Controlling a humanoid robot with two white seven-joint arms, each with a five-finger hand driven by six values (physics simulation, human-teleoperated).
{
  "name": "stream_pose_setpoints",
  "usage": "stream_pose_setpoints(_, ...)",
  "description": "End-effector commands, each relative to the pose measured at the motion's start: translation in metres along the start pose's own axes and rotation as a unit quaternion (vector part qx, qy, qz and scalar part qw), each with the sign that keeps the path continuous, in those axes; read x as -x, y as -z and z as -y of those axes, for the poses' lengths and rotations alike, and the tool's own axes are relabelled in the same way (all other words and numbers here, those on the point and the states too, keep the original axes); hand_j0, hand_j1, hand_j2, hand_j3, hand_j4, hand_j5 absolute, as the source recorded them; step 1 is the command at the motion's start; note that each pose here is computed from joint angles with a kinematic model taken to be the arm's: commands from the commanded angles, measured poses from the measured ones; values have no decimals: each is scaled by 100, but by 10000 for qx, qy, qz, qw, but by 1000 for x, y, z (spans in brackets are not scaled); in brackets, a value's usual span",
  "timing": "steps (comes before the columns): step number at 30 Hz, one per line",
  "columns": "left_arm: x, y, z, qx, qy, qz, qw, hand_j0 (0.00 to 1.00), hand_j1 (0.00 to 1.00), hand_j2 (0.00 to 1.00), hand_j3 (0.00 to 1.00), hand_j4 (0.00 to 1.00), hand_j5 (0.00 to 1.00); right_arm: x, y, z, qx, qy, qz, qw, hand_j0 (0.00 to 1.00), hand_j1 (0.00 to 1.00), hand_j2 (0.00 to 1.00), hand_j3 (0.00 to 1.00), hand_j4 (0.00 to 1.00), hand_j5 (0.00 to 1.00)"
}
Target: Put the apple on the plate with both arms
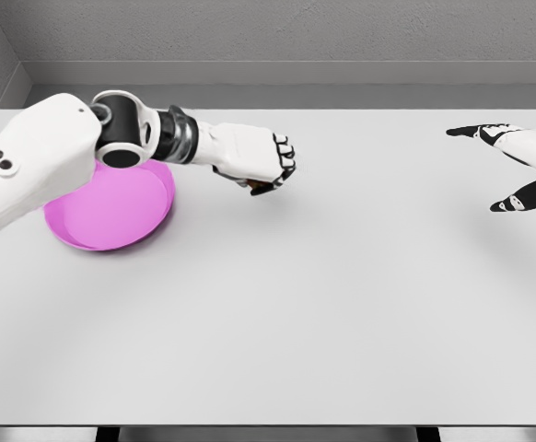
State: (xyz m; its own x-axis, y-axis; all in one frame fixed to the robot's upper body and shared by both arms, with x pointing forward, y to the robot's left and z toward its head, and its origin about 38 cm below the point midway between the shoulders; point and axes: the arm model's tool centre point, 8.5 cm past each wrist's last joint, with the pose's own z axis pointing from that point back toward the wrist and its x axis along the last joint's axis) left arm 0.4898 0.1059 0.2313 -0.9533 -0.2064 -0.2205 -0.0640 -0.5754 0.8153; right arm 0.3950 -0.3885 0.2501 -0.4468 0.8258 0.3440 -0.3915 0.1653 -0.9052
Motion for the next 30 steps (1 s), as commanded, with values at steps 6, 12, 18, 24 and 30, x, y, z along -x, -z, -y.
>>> stream_pose_setpoints(6, 38, -113, 30, 59, -156, -1007, 9948, 16, 16, 16, 16, 16, 16, 0, 0, 0, 5, 17, 1, 10000, 100, 100, 100, 100, 100, 100)
stream_pose_setpoints(12, 33, -125, 68, 398, -332, -1136, 9922, 16, 16, 16, 16, 16, 16, -1, 0, 1, 5, 9, 11, 10000, 100, 100, 100, 100, 100, 100)
stream_pose_setpoints(18, 28, -137, 100, 644, -557, -1225, 9888, 16, 16, 16, 16, 16, 16, -12, 3, 1, -12, -77, 163, 9998, 100, 100, 100, 100, 100, 100)
stream_pose_setpoints(24, 25, -146, 114, 679, -723, -1311, 9864, 25, 25, 25, 25, 25, 25, -13, 3, 0, -15, -86, 180, 9998, 100, 100, 100, 100, 100, 100)
stream_pose_setpoints(30, 25, -147, 118, 722, -777, -1319, 9856, 100, 100, 100, 100, 100, 100, -13, 3, 1, -10, -86, 175, 9998, 100, 100, 100, 100, 100, 100)
